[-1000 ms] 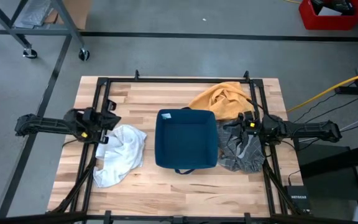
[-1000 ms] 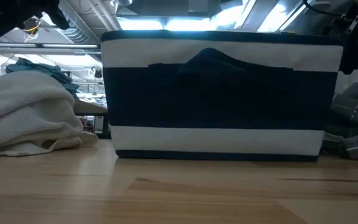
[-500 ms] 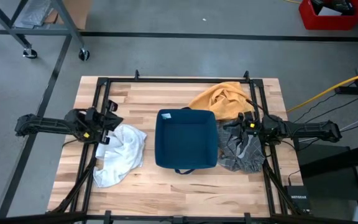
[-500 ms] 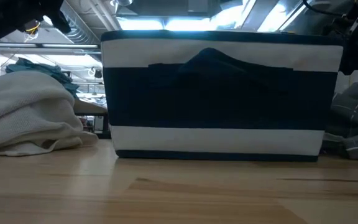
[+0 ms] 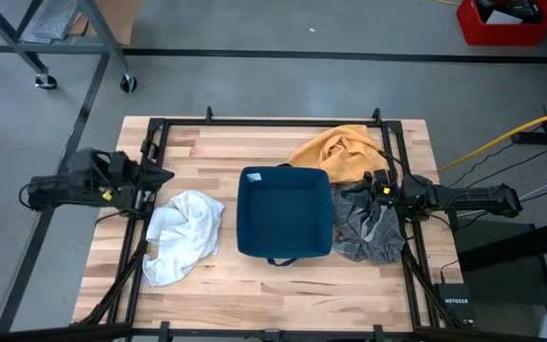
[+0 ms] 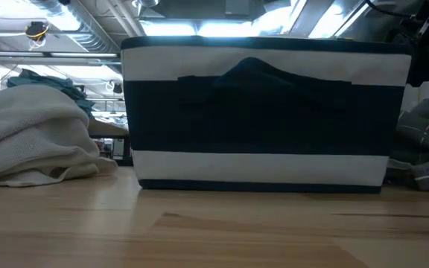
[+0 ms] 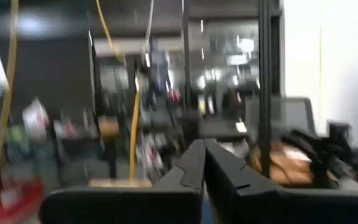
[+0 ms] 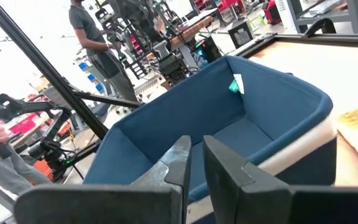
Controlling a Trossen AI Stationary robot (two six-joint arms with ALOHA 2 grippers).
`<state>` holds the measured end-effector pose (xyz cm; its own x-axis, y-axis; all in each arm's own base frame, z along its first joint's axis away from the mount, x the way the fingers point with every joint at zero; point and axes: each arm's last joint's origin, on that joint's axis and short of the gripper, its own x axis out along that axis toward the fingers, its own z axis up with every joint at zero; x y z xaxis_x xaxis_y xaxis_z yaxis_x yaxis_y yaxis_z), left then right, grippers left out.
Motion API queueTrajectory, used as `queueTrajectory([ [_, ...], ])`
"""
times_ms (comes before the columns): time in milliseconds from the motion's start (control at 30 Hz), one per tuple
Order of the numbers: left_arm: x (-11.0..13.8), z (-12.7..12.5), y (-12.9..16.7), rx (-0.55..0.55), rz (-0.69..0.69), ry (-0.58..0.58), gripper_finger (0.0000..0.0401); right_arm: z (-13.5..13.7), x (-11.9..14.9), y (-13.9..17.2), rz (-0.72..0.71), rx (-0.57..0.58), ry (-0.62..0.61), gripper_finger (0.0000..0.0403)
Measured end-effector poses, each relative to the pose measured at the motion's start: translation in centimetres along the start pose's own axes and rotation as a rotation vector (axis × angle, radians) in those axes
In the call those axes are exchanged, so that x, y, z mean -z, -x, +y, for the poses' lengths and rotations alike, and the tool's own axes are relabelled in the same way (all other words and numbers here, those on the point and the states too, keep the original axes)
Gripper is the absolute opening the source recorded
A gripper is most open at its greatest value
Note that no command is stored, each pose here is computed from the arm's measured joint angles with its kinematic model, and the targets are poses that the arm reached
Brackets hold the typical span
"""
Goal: Fold towel
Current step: Fold the white patterned towel
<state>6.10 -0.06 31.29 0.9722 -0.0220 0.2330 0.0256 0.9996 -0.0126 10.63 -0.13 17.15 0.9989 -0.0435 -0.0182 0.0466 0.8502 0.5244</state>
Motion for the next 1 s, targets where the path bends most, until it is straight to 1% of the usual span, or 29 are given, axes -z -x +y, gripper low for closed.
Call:
queueTrajectory([
  [133, -1.8, 0.0, 1.1, -0.009, 0.082, 0.111, 0.0, 0.0, 0.0, 0.0, -0.002, -0.001, 0.0, 0.0049],
  [267, -2.2, -0.1, 1.9, -0.021, 0.158, 0.187, 0.0, 0.0, 0.0, 0.0, -0.002, 0.0, 0.0, 0.0049],
  [400, -1.3, -0.1, 2.2, -0.041, 0.275, 0.244, 0.0, 0.0, 0.0, 0.0, -0.003, -0.001, 0.0, 0.0049],
  [600, 0.8, 0.0, 3.0, -0.131, 0.498, 0.422, 0.0, 0.0, 0.0, 0.0, -0.003, 0.0, -0.001, 0.0049],
  [733, 1.3, 0.1, 3.2, -0.212, 0.54, 0.513, 0.0001, 0.0, 0.0, 0.0, -0.003, 0.0, 0.0, 0.0049],
  [833, 1.5, 0.1, 3.4, -0.234, 0.56, 0.555, 0.0016, 0.0, 0.0, 0.0, -0.003, -0.001, 0.0, 0.0049],
  [1000, 1.9, 0.1, 3.6, -0.277, 0.598, 0.638, 0.0071, 0.0, -0.1, 0.0, -0.006, -0.002, -0.001, 0.0049],
])
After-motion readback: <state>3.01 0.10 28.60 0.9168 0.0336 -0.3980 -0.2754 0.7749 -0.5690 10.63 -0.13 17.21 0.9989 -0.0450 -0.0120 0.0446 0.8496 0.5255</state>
